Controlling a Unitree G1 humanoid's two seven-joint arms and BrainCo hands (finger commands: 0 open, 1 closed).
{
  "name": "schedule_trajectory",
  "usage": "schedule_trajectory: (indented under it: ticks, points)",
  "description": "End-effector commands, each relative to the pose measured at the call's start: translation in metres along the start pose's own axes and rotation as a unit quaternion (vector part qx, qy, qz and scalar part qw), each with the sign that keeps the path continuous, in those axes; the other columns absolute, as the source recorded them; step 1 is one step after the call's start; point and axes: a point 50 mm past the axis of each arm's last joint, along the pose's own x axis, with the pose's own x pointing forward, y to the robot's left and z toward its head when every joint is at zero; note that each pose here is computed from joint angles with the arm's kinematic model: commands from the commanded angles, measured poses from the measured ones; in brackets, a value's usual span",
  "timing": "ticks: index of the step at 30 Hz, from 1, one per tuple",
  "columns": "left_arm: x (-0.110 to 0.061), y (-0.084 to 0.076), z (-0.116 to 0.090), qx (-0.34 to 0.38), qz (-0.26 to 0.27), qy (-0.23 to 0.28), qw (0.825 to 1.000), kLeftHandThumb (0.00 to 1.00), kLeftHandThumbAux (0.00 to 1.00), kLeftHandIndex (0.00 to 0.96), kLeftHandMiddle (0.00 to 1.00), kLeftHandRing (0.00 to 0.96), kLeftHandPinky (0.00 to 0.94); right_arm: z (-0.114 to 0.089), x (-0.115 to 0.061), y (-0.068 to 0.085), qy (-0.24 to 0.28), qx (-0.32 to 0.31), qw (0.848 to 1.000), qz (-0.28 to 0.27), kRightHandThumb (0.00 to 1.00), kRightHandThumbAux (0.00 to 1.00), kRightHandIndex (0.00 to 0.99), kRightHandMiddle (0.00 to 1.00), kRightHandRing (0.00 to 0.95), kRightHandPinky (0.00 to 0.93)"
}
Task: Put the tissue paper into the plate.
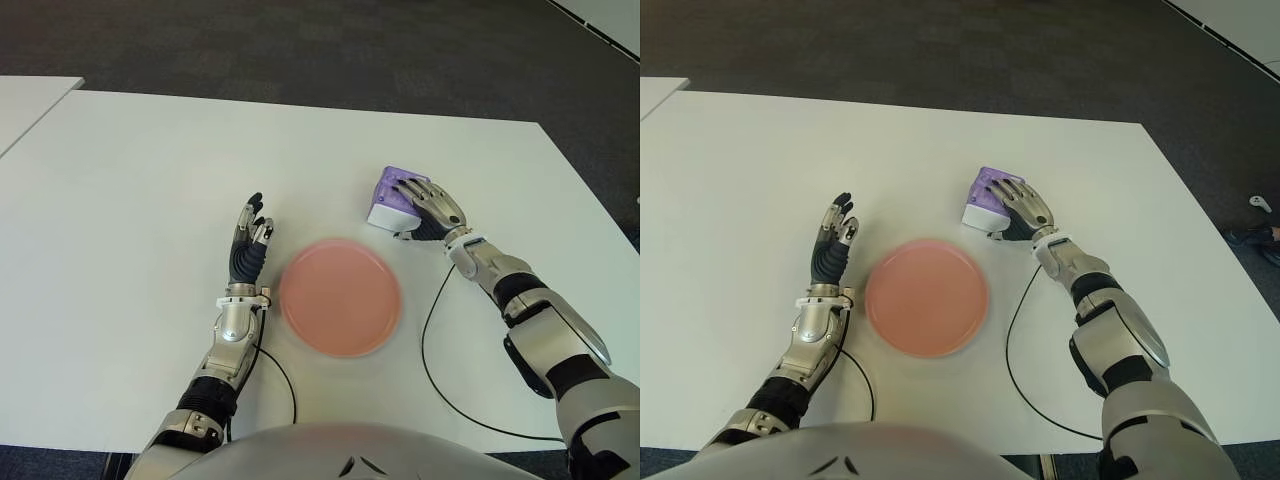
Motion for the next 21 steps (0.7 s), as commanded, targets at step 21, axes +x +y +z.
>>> schedule_trajectory:
  ticks: [21]
  points:
    - [-0.079, 0.024, -0.059, 0.056, -0.006, 0.181, 0.982, 0.0, 0.382, 0.0, 0.0, 0.0, 0.0, -0.009, -0.049, 0.014, -0.052, -0.001, 0.994, 0.091, 0.018, 0.726, 0.0, 0.027, 0.0, 0.0]
